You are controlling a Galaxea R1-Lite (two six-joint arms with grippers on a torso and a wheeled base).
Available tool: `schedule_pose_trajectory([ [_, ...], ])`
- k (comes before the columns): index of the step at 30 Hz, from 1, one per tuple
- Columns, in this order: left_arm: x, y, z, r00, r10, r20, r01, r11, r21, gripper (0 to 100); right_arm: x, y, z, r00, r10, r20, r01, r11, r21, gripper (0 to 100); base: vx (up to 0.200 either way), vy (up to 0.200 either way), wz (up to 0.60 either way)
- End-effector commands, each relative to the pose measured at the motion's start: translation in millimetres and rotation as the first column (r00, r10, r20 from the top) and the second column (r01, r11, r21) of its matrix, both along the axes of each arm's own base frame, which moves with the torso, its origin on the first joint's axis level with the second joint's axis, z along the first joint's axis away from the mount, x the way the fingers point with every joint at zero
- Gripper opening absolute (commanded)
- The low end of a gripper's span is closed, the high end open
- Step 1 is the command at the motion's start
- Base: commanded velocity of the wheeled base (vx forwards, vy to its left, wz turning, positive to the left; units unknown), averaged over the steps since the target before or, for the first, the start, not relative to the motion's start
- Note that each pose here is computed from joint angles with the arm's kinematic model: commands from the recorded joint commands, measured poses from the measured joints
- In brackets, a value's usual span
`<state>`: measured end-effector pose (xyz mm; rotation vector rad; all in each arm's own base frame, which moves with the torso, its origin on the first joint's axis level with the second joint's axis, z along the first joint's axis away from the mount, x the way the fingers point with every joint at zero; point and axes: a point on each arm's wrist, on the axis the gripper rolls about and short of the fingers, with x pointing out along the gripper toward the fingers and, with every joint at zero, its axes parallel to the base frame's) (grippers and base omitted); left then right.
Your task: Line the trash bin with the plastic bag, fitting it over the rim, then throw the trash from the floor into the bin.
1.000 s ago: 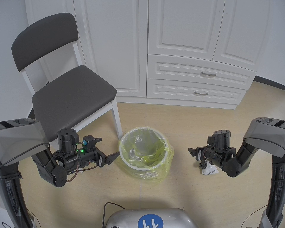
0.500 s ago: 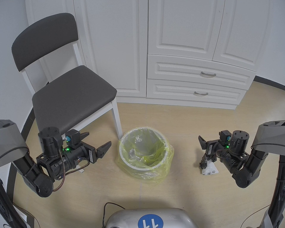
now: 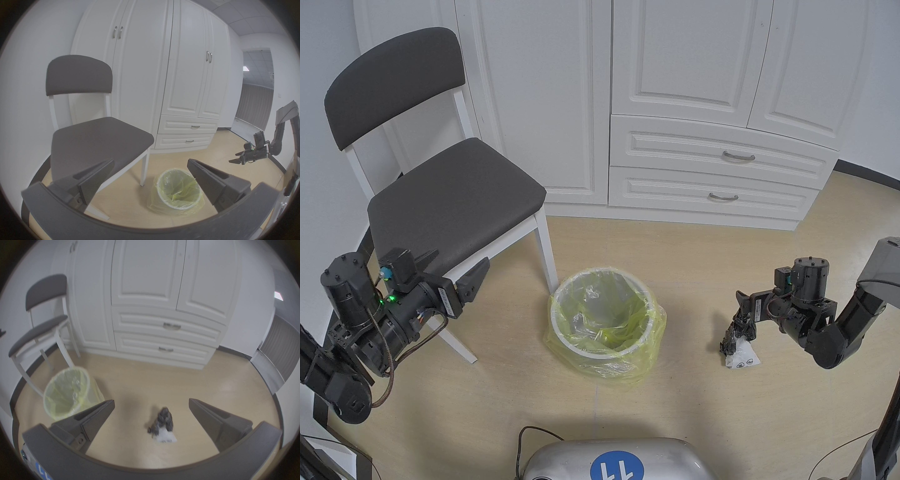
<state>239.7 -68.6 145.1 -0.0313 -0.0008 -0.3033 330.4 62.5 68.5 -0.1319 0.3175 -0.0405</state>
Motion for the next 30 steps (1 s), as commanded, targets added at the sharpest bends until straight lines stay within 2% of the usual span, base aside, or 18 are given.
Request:
schedule_pose_trajectory([
  [1,-37.5,17.1,29.5,0.996,0.060,0.068,-0.058,0.998,-0.025,100,27.8,-19.5,48.6,0.998,-0.065,-0.008,0.064,0.995,-0.075,100,0.000,0.000,0.00],
  [2,-40.0,17.4,31.3,0.996,0.058,0.061,-0.057,0.998,-0.024,100,39.1,-26.6,55.7,0.997,-0.078,-0.012,0.076,0.991,-0.111,100,0.000,0.000,0.00],
  [3,-40.0,17.4,31.3,0.996,0.058,0.061,-0.057,0.998,-0.024,100,39.1,-26.6,55.7,0.997,-0.078,-0.012,0.076,0.991,-0.111,100,0.000,0.000,0.00],
  [5,-48.0,18.5,33.2,0.998,0.055,0.042,-0.054,0.998,-0.023,100,63.6,-37.8,60.2,0.987,-0.158,-0.039,0.150,0.976,-0.159,100,0.000,0.000,0.00],
  [7,-53.3,20.9,36.0,0.997,0.063,0.048,-0.061,0.998,-0.027,100,77.6,-48.1,54.1,0.970,-0.219,-0.111,0.195,0.962,-0.189,100,0.000,0.000,0.00],
  [10,-52.5,24.9,40.2,0.993,0.102,0.054,-0.101,0.994,-0.030,100,95.7,-54.9,30.1,0.934,-0.222,-0.280,0.178,0.969,-0.174,100,0.000,0.000,0.00],
  [11,-52.5,24.9,40.2,0.993,0.102,0.054,-0.101,0.994,-0.030,100,95.7,-54.9,30.1,0.934,-0.222,-0.280,0.178,0.969,-0.174,100,0.000,0.000,0.00],
  [12,-47.6,31.8,43.8,0.986,0.157,0.058,-0.155,0.987,-0.033,100,118.0,-51.3,6.6,0.905,-0.215,-0.367,0.193,0.976,-0.098,100,0.000,0.000,0.00],
  [13,-47.2,32.3,44.6,0.985,0.160,0.061,-0.158,0.987,-0.034,100,121.0,-51.1,2.5,0.901,-0.214,-0.378,0.196,0.977,-0.086,100,0.000,0.000,0.00],
  [14,-45.1,34.7,44.3,0.984,0.172,0.053,-0.171,0.985,-0.031,100,136.3,-47.2,-16.7,0.880,-0.215,-0.424,0.222,0.974,-0.033,100,0.000,0.000,0.00],
  [16,-43.1,37.4,44.2,0.981,0.187,0.047,-0.186,0.982,-0.031,100,148.2,-46.0,-37.4,0.845,-0.204,-0.495,0.237,0.972,0.004,100,0.000,0.000,0.00],
  [17,-43.1,37.4,44.2,0.981,0.187,0.047,-0.186,0.982,-0.031,100,148.2,-46.0,-37.4,0.845,-0.204,-0.495,0.237,0.972,0.004,100,0.000,0.000,0.00],
  [18,-42.3,37.5,44.8,0.981,0.187,0.047,-0.186,0.982,-0.030,100,154.7,-45.0,-50.6,0.822,-0.181,-0.540,0.226,0.974,0.018,100,0.000,0.000,0.00],
  [19,-40.7,37.6,45.6,0.980,0.190,0.050,-0.189,0.982,-0.032,100,161.8,-47.4,-63.0,0.786,-0.150,-0.600,0.227,0.972,0.055,100,0.000,0.000,0.00],
  [24,-38.2,38.2,47.5,0.979,0.196,0.056,-0.195,0.980,-0.032,100,174.8,-52.8,-91.8,0.741,-0.036,-0.671,0.215,0.959,0.185,100,0.000,0.000,0.00],
  [25,-37.8,39.5,48.0,0.977,0.204,0.059,-0.202,0.979,-0.034,100,173.2,-54.1,-104.0,0.718,-0.027,-0.696,0.218,0.958,0.188,100,0.000,0.000,0.00],
  [26,-37.6,41.0,48.0,0.976,0.211,0.059,-0.210,0.977,-0.034,100,172.9,-54.7,-111.5,0.709,-0.023,-0.705,0.219,0.957,0.190,100,0.000,0.000,0.00],
  [30,-38.0,44.8,51.4,0.970,0.229,0.078,-0.227,0.973,-0.039,100,172.2,-57.7,-130.9,0.692,-0.018,-0.722,0.216,0.959,0.183,100,0.000,0.000,0.00],
])
